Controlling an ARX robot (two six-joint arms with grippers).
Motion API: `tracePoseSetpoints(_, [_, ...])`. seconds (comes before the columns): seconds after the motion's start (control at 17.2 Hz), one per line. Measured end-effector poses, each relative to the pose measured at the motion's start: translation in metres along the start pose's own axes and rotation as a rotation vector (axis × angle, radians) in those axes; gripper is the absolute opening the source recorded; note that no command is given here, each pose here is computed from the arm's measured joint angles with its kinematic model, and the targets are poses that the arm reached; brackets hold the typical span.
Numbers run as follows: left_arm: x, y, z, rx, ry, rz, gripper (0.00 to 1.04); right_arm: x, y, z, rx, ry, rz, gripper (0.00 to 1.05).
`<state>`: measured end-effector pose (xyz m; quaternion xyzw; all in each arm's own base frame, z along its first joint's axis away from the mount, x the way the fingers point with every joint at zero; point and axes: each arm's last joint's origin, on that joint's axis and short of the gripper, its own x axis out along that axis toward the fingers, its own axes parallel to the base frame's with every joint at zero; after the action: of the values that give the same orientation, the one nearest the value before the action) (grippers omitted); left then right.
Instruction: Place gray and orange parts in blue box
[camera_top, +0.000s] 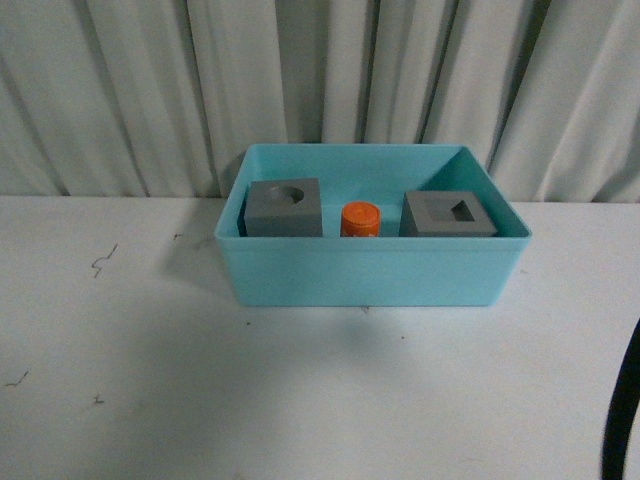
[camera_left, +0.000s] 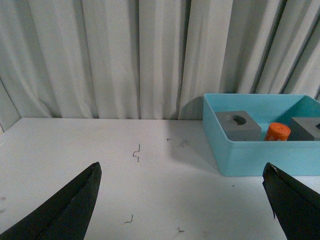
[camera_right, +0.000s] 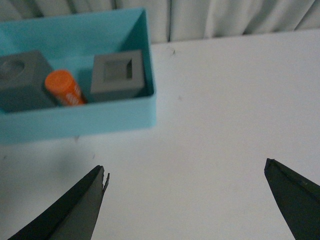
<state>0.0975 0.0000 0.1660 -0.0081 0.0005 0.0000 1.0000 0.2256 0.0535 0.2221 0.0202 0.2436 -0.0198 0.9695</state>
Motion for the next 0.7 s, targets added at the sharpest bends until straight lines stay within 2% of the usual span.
tracePoseSetpoints(0.06, [0.000,0.000,0.000,0.000,0.000,0.000,0.98,-0.019,0.004,-0.016,0.007,0.031,0.021,0.98])
tracePoseSetpoints(0.12, [0.000,0.000,0.000,0.000,0.000,0.000,0.98,-0.019,0.005,-0.022,0.035,-0.129,0.059,0.92])
tracePoseSetpoints(0.17, [0.000,0.000,0.000,0.000,-0.001,0.001,0.98,-0.018,-0.006,-0.031,0.023,-0.287,0.044,0.79])
tracePoseSetpoints(0.23, [0.000,0.000,0.000,0.000,0.003,0.003,0.98,-0.023,-0.017,-0.048,0.000,-0.371,0.035,0.67])
tracePoseSetpoints(0.35, [0.000,0.000,0.000,0.000,0.001,0.000,0.98,-0.037,-0.027,-0.045,-0.010,-0.507,0.043,0.43])
tracePoseSetpoints(0.58, [0.000,0.000,0.000,0.000,0.001,0.001,0.98,-0.043,-0.040,-0.068,-0.032,-0.466,0.038,0.05])
tracePoseSetpoints(0.7, [0.000,0.000,0.000,0.000,0.001,0.001,0.98,-0.050,-0.045,-0.070,-0.033,-0.494,0.035,0.02])
